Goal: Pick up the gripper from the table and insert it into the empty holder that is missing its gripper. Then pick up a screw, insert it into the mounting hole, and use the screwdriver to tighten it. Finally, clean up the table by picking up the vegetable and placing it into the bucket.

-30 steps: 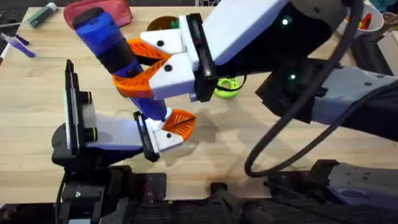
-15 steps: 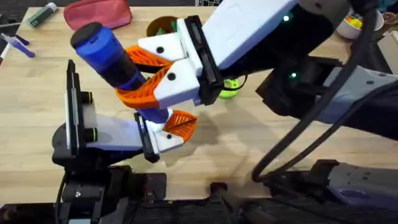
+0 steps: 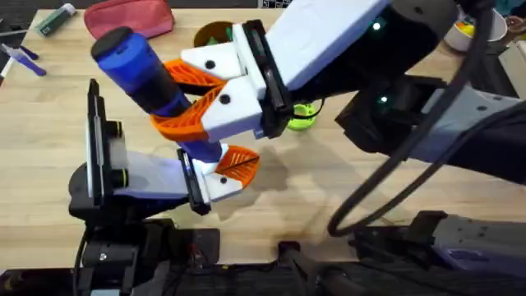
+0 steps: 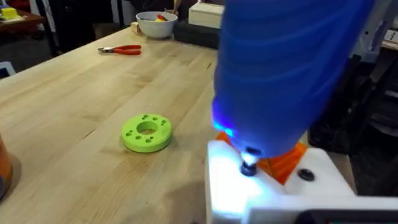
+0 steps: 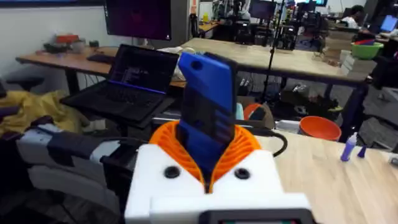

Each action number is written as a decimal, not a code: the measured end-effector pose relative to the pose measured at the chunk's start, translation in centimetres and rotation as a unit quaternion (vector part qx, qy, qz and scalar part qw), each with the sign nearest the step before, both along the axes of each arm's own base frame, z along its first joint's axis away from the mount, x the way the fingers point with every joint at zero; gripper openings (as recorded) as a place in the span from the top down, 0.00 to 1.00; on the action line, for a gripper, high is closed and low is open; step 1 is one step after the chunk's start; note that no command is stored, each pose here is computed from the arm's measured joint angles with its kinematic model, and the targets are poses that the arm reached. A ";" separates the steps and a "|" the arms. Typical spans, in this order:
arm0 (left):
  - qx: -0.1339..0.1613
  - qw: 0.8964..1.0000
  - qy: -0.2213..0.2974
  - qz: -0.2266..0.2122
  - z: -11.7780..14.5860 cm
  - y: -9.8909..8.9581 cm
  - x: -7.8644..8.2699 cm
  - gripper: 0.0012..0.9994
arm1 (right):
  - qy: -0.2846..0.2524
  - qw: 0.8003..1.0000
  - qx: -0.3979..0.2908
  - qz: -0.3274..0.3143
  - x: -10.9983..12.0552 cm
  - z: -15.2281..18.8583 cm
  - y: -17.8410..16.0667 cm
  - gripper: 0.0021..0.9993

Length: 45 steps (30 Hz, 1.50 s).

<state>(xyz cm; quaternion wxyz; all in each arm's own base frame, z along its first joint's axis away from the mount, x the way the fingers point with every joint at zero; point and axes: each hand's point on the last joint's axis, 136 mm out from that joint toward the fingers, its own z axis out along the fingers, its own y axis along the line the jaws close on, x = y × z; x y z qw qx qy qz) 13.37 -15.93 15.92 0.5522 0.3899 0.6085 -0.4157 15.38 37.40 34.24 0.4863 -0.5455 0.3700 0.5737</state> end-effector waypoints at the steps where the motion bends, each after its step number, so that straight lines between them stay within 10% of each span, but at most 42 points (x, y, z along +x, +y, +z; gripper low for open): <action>1: 0.000 1.000 0.000 0.000 0.0 0.0 0.0 0.99 | 0.004 1.000 0.000 0.000 0.1 0.0 0.1 0.98; 29: 0.000 1.000 0.000 0.000 0.0 0.0 0.0 0.99 | 0.073 0.983 -0.129 -0.107 3.2 5.9 -0.7 0.98; 36: 0.000 1.000 0.000 0.000 0.0 0.0 0.0 0.99 | 0.077 0.933 -0.255 -0.241 7.1 3.8 -5.5 0.98; 45: 0.000 1.000 0.000 0.000 0.0 0.0 0.0 0.99 | -0.029 0.810 -0.439 -0.388 12.0 -1.3 -15.4 0.98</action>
